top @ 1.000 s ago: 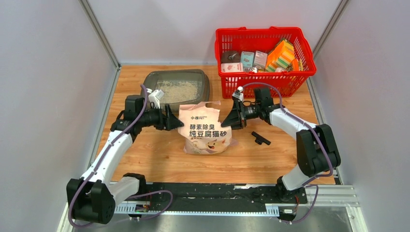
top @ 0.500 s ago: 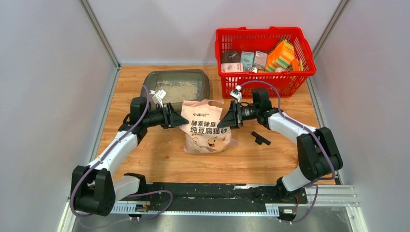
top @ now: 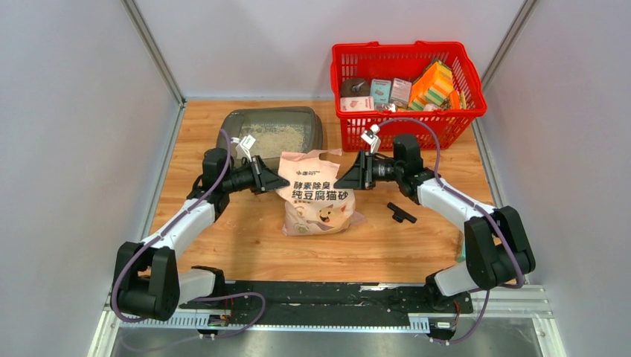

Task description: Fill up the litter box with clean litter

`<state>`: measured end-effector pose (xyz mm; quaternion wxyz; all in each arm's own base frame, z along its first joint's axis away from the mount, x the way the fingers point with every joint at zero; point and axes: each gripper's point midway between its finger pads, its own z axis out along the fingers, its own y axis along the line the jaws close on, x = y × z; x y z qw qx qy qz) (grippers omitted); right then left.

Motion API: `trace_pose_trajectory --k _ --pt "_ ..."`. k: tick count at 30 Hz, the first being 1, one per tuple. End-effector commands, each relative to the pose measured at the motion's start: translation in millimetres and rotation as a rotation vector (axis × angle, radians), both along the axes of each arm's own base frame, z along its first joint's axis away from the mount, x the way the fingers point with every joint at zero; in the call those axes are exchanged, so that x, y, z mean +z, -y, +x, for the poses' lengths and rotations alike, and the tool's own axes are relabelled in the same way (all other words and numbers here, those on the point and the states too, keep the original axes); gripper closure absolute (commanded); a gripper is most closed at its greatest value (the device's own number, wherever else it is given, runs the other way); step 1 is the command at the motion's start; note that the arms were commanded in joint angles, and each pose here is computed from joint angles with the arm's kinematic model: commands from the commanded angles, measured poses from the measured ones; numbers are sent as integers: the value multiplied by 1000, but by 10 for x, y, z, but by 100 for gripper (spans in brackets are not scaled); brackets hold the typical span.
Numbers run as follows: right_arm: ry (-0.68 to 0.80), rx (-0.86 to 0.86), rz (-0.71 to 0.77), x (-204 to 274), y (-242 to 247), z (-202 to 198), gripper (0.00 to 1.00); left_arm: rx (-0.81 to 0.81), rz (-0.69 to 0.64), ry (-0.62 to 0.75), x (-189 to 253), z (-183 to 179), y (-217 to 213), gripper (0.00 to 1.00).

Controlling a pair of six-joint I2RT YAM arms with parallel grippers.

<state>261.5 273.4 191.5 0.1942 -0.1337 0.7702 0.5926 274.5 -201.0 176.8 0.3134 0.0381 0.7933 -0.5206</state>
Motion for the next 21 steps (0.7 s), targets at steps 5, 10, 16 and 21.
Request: trace_pose_trajectory --k 5,10,16,21 --pt "121 -68 -36 -63 -2 132 43 -29 -28 63 170 21 49 96" --pt "125 -54 -35 -147 -58 106 38 -26 -22 58 154 8 42 100" --pt "126 -8 -7 -134 -164 -2 43 -18 -20 44 131 -5 33 100" --pt "103 3 -8 -177 -172 -78 67 -4 -17 41 122 16 21 100"
